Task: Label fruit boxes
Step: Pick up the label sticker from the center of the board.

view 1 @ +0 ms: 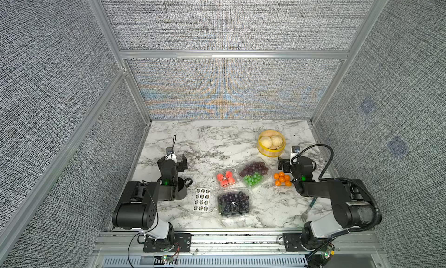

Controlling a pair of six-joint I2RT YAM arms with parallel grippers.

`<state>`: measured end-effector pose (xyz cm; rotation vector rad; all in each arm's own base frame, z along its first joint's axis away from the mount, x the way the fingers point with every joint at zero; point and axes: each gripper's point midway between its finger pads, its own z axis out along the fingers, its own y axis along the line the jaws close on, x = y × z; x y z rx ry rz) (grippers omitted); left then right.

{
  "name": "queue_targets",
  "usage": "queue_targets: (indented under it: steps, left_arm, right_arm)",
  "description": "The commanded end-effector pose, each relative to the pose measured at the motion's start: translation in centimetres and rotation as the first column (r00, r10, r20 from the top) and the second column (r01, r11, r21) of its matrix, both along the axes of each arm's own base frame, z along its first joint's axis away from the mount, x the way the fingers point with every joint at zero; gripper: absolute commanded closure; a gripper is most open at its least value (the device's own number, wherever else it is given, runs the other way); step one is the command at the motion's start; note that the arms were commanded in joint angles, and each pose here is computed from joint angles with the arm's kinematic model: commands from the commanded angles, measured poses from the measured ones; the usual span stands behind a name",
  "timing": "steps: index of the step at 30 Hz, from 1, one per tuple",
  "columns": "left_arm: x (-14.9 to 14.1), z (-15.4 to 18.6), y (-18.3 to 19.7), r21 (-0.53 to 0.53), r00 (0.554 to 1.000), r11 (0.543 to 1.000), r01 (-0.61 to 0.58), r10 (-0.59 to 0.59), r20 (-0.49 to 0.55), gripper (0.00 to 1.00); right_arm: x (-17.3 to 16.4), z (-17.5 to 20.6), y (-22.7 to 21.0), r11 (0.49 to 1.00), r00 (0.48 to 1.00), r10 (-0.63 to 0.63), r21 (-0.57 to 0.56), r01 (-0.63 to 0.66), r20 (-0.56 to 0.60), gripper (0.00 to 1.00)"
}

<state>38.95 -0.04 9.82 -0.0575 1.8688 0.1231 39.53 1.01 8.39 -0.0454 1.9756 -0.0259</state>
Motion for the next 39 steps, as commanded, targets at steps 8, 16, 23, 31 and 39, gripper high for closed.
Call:
queue_targets:
  steps: [8,16,23,31,39]
  left_arm:
    - [0.2,0.5,-0.1,-0.001,1.0,1.0,0.006,-0.006,0.022,0.0]
    - [0.2,0.5,-0.1,0.001,1.0,1.0,0.006,-0.006,0.02,0.0]
    - [0.2,0.5,-0.1,0.0,1.0,1.0,0.007,-0.007,0.021,0.0]
    - [0.1,0.6,-0.1,0.0,1.0,1.0,0.007,-0.007,0.022,0.0]
    - [-0.2,1.5,-0.1,-0.001,0.999,1.0,0.01,-0.01,0.03,0.0]
  right_arm:
    - [0.1,0.4,0.2,1.0,1.0,0.012,-0.001,-0.012,0.016,0.01]
    - [0.1,0.4,0.2,1.0,1.0,0.012,0.0,-0.012,0.016,0.01]
    - [0.1,0.5,0.2,1.0,1.0,0.012,0.0,-0.012,0.017,0.01]
    - [0.1,0.4,0.2,1.0,1.0,0.013,-0.001,-0.013,0.016,0.01]
    - [-0.5,2.6,0.8,0.999,0.998,0.042,0.001,-0.043,0.042,0.01]
